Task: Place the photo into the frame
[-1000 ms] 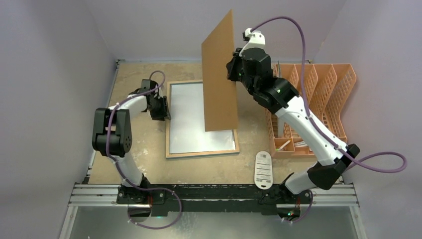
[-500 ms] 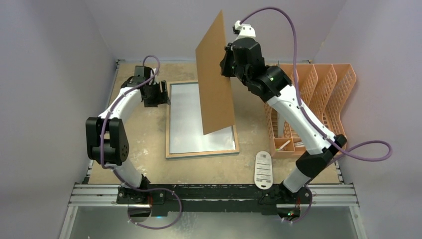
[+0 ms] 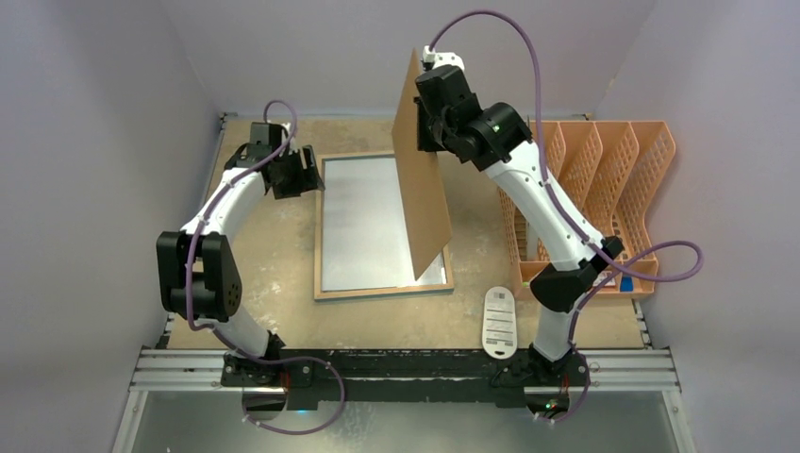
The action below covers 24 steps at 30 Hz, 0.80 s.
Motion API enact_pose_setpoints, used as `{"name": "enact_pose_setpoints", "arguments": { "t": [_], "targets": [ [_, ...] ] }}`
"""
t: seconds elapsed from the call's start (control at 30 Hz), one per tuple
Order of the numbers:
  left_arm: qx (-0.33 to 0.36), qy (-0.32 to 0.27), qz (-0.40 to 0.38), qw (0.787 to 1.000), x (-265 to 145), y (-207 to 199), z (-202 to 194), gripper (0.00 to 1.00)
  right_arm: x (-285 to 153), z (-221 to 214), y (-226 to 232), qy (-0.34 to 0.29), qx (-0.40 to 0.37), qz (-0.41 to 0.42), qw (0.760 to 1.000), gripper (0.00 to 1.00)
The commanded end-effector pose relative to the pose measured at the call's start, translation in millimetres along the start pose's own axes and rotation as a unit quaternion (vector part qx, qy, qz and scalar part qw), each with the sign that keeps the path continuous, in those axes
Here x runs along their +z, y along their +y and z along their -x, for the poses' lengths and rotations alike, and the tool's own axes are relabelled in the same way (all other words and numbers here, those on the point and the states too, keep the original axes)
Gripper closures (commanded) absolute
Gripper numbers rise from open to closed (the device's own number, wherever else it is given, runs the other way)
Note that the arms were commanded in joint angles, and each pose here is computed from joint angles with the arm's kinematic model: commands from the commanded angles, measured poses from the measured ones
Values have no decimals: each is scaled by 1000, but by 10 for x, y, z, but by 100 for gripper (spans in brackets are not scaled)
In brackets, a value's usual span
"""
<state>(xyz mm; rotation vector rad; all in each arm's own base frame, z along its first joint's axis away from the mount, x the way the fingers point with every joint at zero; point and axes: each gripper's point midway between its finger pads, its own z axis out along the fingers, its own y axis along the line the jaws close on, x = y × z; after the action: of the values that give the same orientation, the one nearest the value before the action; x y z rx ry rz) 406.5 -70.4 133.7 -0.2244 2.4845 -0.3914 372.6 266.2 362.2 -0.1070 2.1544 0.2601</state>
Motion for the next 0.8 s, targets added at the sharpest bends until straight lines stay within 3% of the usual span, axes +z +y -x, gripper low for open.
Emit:
{"name": "enact_pose_setpoints", "arguments": {
  "t": [0.0,0.47,0.77],
  "targets": [
    [-9,-14,-11,1000,-31,-53,72,33,-291,285,-340,-54,-25,-65,996,100],
    [-24,-8,-63,998,-41,-251,76,33,-463,289,-926,-76,-61,-196,976,100],
    [-36,-3,-81,996,-14,-320,66,33,52,19,-795,-40,-95,-196,975,100]
  ]
}}
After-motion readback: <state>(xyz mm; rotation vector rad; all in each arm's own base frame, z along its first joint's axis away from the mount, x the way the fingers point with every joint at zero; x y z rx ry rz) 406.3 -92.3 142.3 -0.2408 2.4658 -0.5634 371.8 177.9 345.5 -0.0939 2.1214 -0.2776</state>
